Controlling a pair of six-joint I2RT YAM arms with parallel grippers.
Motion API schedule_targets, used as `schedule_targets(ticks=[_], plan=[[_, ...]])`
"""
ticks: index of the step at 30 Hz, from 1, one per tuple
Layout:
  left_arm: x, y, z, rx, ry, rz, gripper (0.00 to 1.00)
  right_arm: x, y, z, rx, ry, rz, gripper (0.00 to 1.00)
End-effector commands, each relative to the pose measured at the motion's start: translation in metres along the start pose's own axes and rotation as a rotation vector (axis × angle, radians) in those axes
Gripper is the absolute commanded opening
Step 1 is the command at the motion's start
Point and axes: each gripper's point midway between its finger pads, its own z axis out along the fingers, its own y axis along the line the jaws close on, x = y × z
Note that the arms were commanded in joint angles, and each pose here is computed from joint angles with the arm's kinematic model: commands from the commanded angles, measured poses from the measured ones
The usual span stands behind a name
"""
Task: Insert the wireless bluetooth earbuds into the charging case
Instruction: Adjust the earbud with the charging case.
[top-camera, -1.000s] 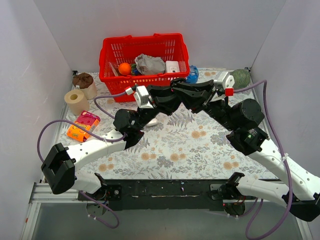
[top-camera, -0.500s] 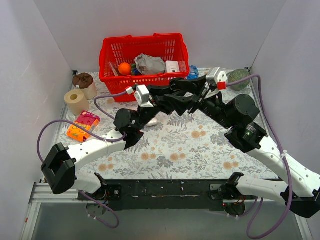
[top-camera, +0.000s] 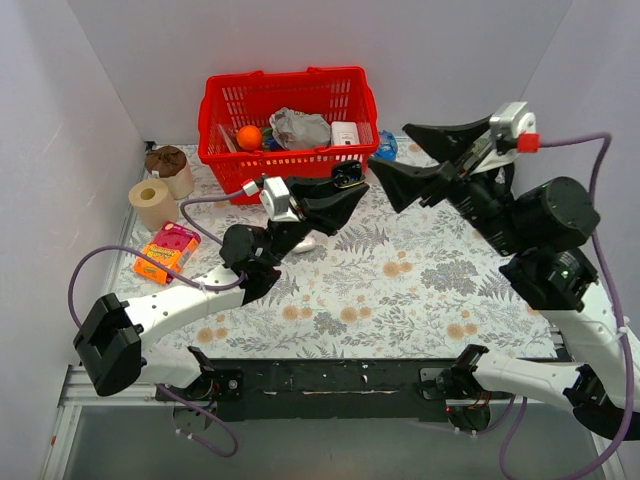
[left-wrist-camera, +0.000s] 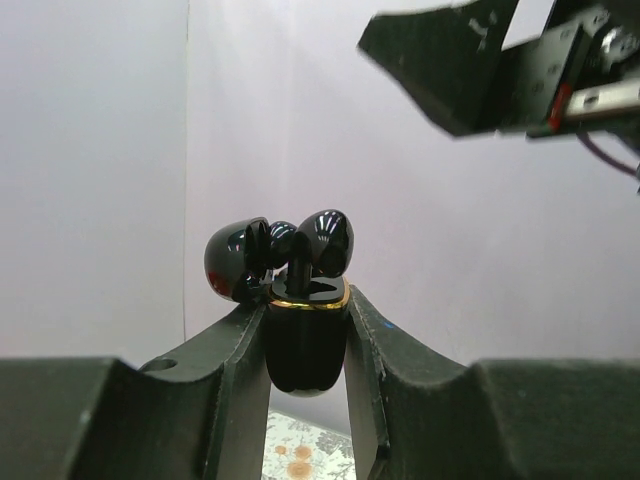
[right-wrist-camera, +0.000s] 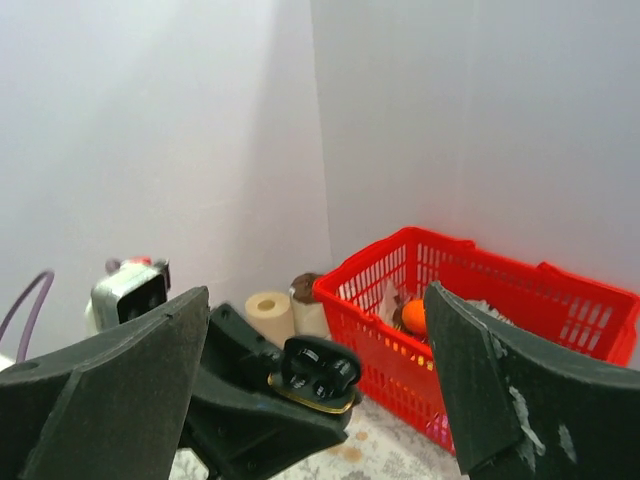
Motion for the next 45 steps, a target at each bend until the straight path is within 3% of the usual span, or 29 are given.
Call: schedule_targets(ticks=[1,7,17,45], plan=[[-0.017,-0.004,-0.009,0.0,-0.023,0.028,0.0,-0.005,-0.028,0.004,0.167,0.095,-0.011,0.95],[-0.013,-0.001,-0.011,-0.01,-0.003,0.054,0.0,0.024,-0.032,0.01,0.189,0.171,0.008,0.97],[-0.01,-0.004,-0.013,0.003,0.012,0.044,0.0,0.06,-0.014,0.016,0.063,0.291,-0.026,0.98],[-0.018,-0.009,-0.015,0.028,-0.001,0.044,0.0,0.079,-0.024,0.011,0.109,0.346,-0.048,0.98]])
